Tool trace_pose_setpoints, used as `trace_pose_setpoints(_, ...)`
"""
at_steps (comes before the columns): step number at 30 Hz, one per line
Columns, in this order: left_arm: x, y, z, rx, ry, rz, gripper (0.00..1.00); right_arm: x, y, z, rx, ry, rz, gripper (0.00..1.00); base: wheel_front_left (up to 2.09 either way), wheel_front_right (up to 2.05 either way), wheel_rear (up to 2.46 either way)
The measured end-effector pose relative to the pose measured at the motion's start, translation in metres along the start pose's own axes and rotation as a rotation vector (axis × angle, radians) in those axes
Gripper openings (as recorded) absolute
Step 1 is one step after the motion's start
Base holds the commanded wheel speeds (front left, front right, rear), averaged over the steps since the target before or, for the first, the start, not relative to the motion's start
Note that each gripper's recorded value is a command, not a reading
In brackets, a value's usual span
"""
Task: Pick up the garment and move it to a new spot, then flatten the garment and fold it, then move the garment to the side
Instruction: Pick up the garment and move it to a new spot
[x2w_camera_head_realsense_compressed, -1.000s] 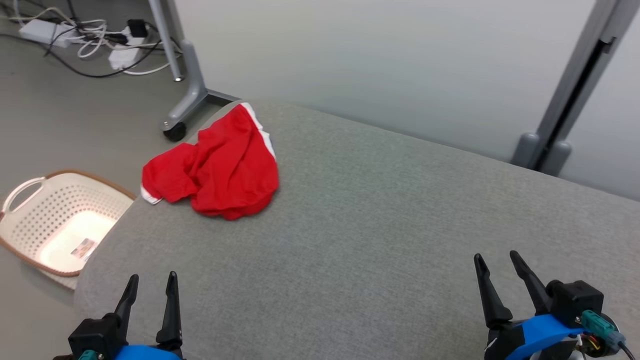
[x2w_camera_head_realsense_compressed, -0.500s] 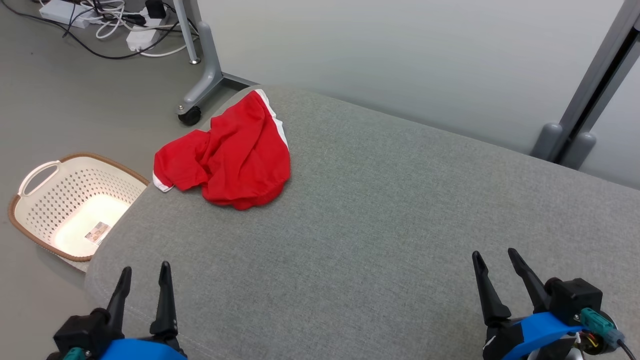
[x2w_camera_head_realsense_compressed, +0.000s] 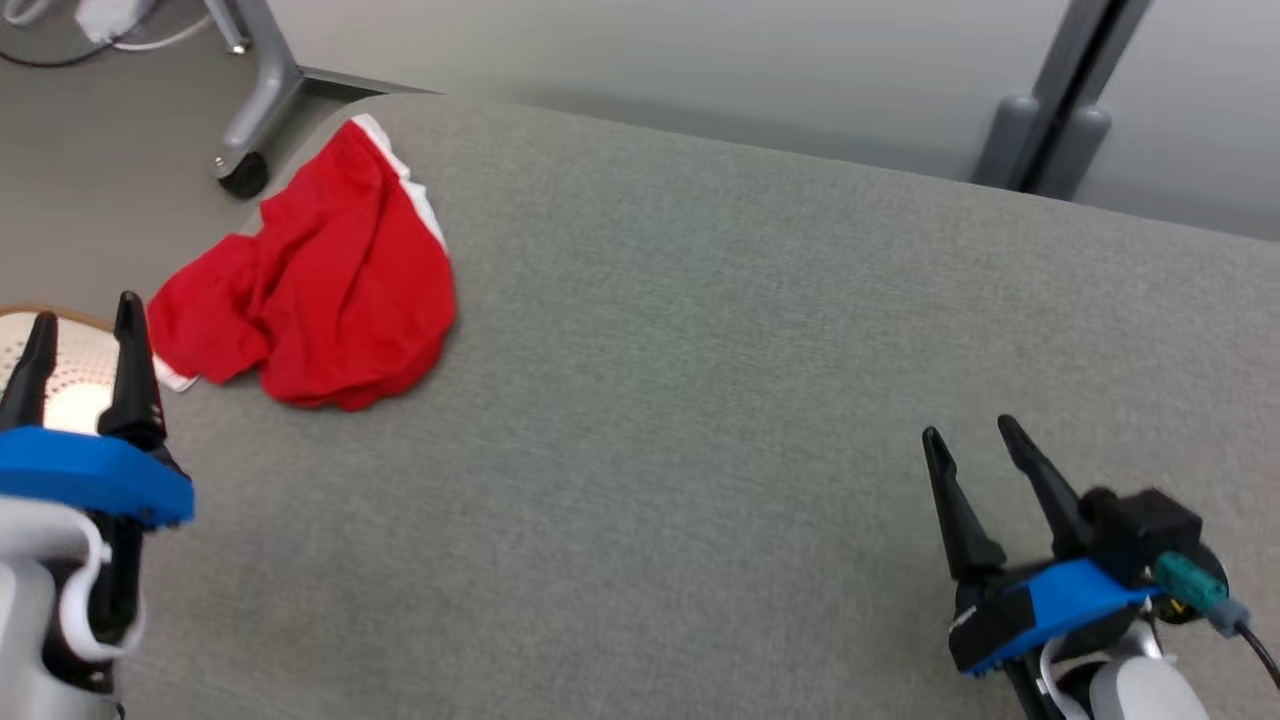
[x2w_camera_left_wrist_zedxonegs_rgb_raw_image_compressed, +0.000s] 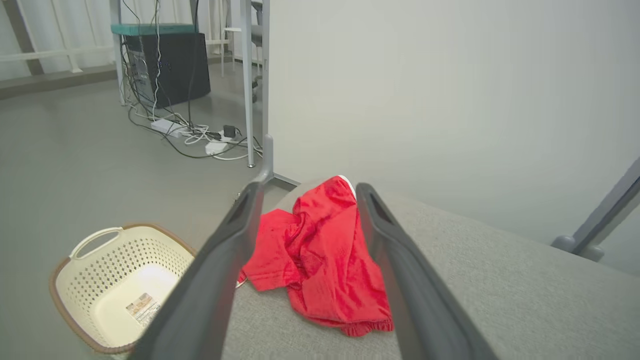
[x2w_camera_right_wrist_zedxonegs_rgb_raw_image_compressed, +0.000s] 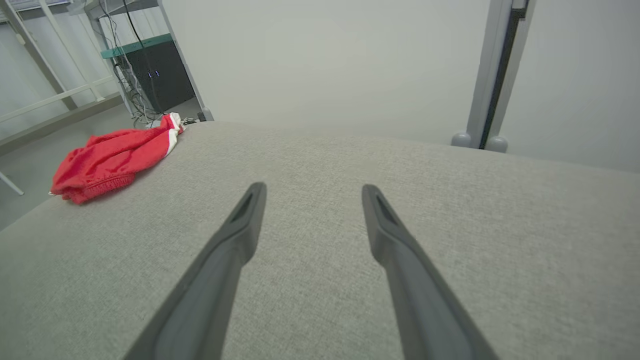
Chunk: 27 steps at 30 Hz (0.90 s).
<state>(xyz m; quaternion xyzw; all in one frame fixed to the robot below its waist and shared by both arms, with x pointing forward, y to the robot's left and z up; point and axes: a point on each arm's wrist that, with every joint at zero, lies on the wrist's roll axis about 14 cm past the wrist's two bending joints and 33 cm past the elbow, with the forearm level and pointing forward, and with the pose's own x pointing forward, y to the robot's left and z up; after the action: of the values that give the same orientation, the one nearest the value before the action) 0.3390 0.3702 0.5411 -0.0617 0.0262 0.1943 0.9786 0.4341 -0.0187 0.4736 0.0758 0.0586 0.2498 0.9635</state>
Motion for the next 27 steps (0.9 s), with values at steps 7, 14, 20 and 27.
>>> trace_pose_setpoints(7,0.075,-0.01,-0.05,-0.025,0.258,0.017,1.0,0.0,-0.051,-0.008,-0.017,0.017,-0.1,1.0,0.0,0.0,0.0)
trace_pose_setpoints(14,0.113,-0.008,-0.132,0.014,0.544,0.082,1.0,-0.01,-0.098,-0.024,-0.026,0.06,-0.206,1.0,0.0,0.0,0.0)
trace_pose_setpoints(20,0.11,0.002,-0.189,-0.015,0.757,0.182,1.0,-0.018,-0.12,-0.023,-0.043,0.054,-0.259,1.0,0.0,0.0,0.0)
trace_pose_setpoints(27,0.102,-0.003,-0.188,-0.032,0.831,0.165,0.0,-0.027,-0.123,-0.01,-0.042,0.017,-0.283,1.0,0.0,0.0,0.0)
